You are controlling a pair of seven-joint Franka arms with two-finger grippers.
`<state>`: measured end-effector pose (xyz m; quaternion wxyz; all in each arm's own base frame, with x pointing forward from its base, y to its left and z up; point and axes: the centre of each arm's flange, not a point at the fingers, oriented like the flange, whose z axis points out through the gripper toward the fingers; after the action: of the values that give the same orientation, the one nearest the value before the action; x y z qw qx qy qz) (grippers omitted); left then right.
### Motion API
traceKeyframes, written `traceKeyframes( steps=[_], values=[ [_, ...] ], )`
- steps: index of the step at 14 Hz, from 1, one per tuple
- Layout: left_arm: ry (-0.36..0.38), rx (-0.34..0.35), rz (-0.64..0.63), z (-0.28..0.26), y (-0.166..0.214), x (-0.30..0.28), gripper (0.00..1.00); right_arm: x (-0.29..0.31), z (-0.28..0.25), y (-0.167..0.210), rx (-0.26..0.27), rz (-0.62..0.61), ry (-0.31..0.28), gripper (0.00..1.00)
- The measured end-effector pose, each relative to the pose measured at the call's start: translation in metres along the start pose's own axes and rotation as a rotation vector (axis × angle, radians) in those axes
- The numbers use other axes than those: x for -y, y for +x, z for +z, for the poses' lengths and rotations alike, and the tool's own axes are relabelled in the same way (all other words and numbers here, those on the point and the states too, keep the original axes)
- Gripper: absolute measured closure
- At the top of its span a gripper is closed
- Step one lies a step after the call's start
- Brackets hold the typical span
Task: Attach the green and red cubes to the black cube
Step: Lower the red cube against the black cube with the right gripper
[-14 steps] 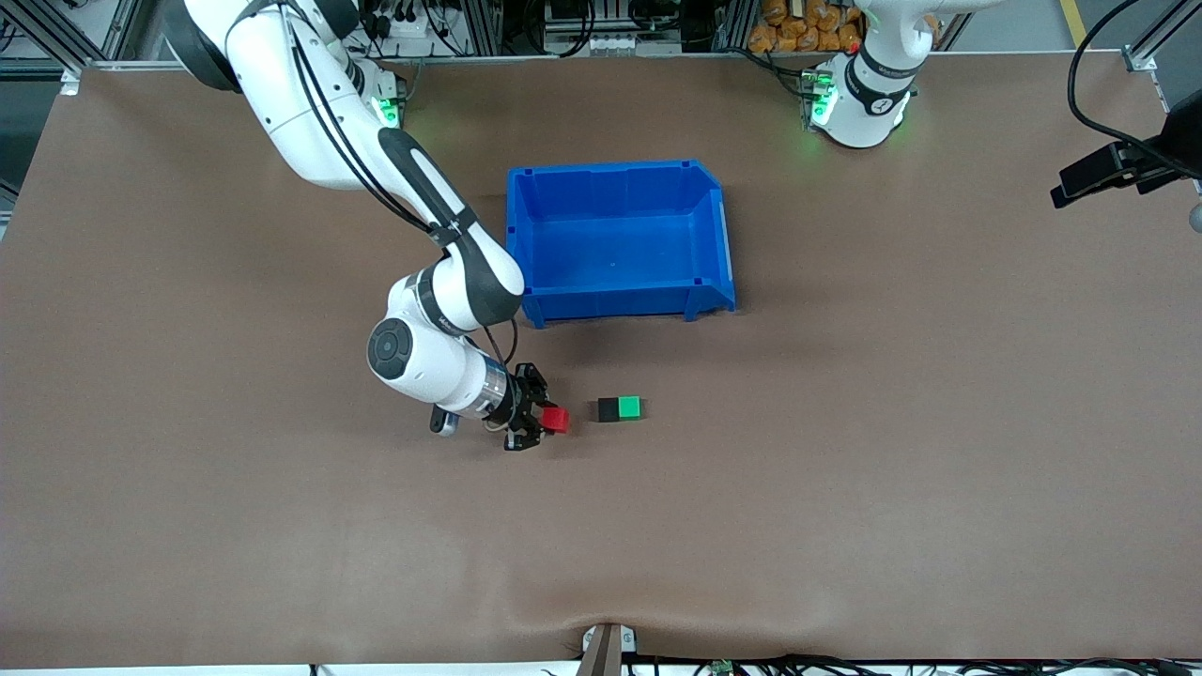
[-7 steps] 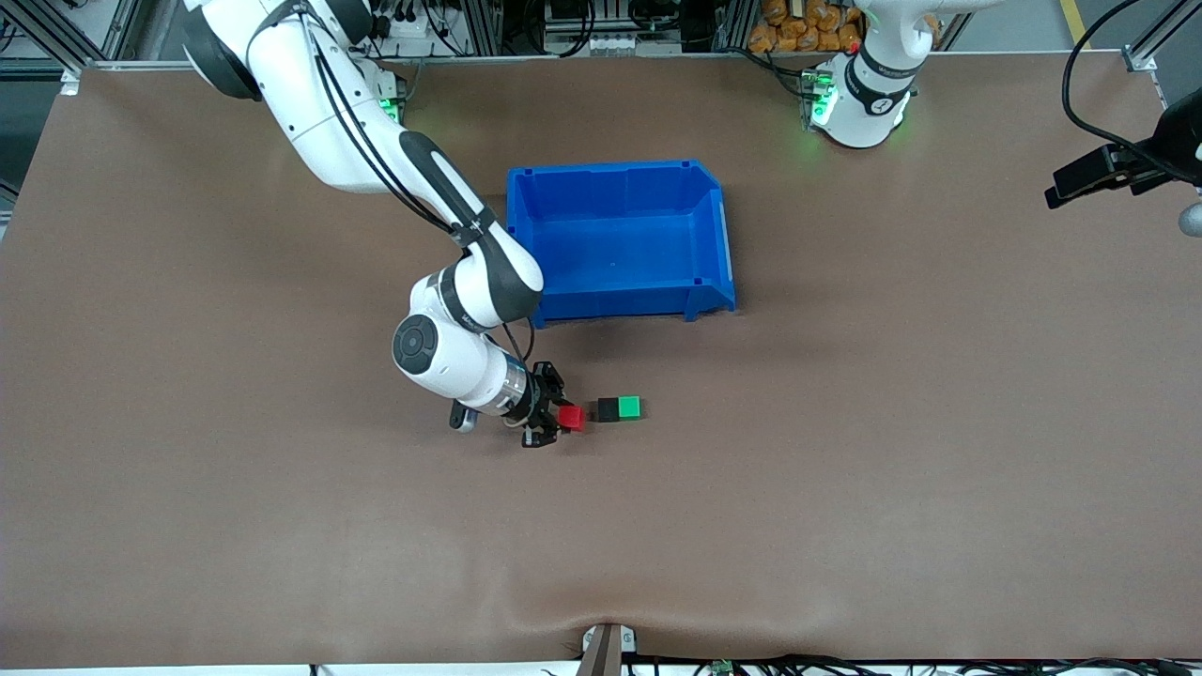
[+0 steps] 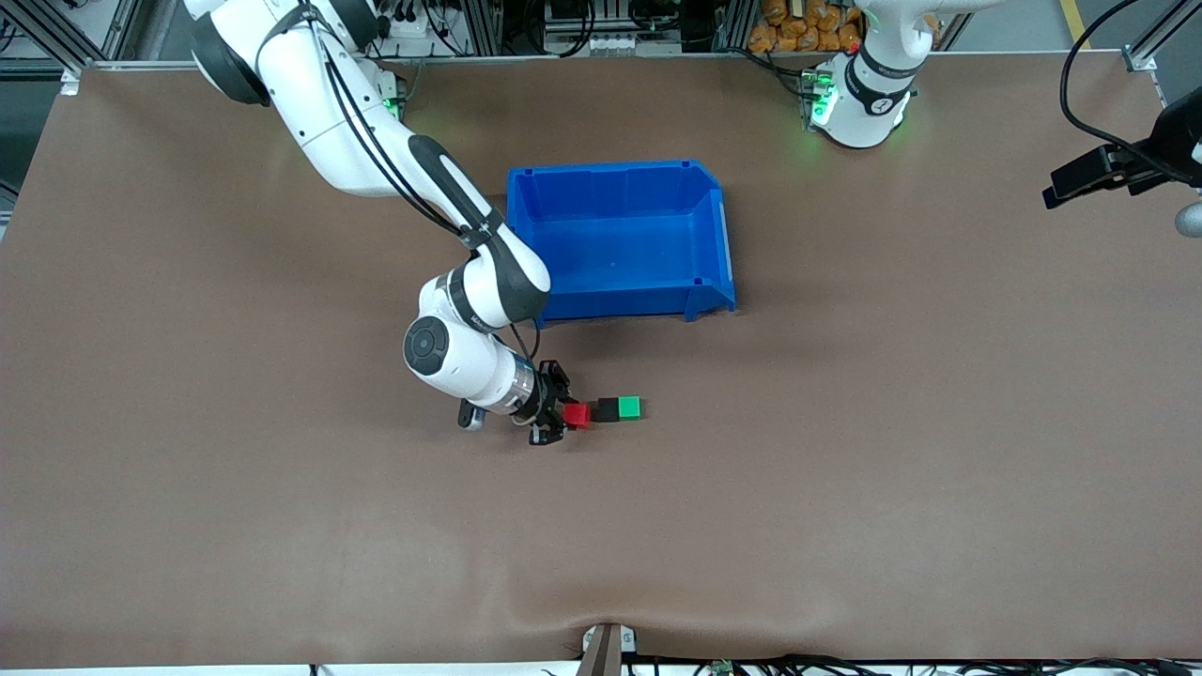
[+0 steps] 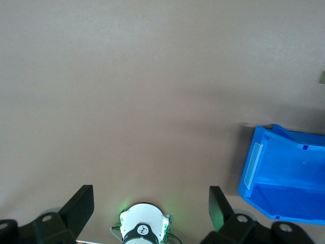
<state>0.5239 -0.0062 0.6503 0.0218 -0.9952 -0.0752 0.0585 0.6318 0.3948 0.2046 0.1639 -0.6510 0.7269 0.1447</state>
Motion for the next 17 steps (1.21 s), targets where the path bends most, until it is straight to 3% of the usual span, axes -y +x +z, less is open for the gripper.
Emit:
traceKeyframes(
  steps=[17],
  values=[
    [0.003, 0.006, 0.030, 0.003, -0.001, -0.007, 0.00, -0.012, 0.024, -0.005, -0.007, -0.015, -0.007, 0.60]
  ],
)
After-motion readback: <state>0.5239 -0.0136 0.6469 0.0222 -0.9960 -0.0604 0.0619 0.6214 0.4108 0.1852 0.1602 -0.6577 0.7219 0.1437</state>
